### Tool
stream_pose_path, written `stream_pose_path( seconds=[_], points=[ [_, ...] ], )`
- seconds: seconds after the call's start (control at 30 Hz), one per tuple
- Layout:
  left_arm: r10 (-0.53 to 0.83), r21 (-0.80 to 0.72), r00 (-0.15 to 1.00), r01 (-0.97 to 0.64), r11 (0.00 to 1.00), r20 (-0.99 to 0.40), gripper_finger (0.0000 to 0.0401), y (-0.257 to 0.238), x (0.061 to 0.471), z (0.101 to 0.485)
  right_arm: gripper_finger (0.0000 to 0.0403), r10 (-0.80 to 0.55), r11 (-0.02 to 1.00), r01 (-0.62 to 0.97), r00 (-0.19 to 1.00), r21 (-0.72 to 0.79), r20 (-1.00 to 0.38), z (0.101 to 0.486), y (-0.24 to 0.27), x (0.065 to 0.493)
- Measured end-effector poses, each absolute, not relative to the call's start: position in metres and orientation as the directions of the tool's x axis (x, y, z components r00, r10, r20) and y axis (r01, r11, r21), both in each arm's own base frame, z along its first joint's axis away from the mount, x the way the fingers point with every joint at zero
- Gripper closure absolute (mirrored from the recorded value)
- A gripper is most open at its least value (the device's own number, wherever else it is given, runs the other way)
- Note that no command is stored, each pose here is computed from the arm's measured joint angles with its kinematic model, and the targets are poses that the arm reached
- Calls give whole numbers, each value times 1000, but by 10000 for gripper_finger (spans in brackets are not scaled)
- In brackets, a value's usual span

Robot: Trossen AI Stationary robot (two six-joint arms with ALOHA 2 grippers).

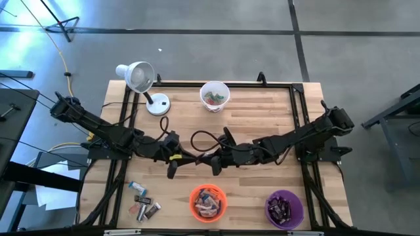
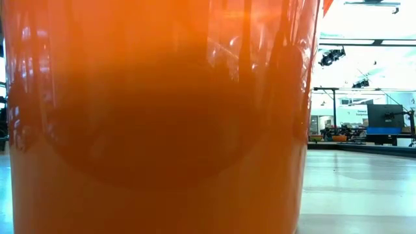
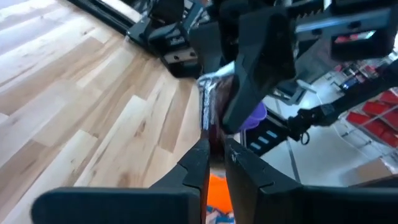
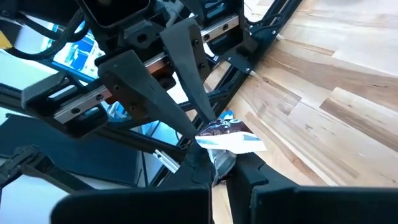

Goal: Organize candy in baskets
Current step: Put the dark brown chocolate bar into the dark purple bucket

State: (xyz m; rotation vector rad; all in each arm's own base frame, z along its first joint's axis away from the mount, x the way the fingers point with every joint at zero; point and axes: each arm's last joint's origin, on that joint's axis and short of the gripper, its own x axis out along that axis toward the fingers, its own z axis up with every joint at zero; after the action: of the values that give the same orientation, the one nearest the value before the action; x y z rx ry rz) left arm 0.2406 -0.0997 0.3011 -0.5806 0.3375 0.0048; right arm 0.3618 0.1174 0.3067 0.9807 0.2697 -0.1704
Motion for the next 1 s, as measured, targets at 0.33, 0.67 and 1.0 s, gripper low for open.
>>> stream_pose_path(
  seconds=[0.33,0.67,1.0],
  points=[
    [-115,-512,903,-126,849,-413,361,-101,233,293,402,56,524,232,951,819,-305,308,126,358],
    [-240,-569,839,-98,816,-489,362,-108,227,286,402,335,345,290,851,893,-406,299,192,325],
    [-258,-572,822,-98,814,-508,362,-109,225,285,402,428,199,679,588,706,-686,272,256,252]
  ],
)
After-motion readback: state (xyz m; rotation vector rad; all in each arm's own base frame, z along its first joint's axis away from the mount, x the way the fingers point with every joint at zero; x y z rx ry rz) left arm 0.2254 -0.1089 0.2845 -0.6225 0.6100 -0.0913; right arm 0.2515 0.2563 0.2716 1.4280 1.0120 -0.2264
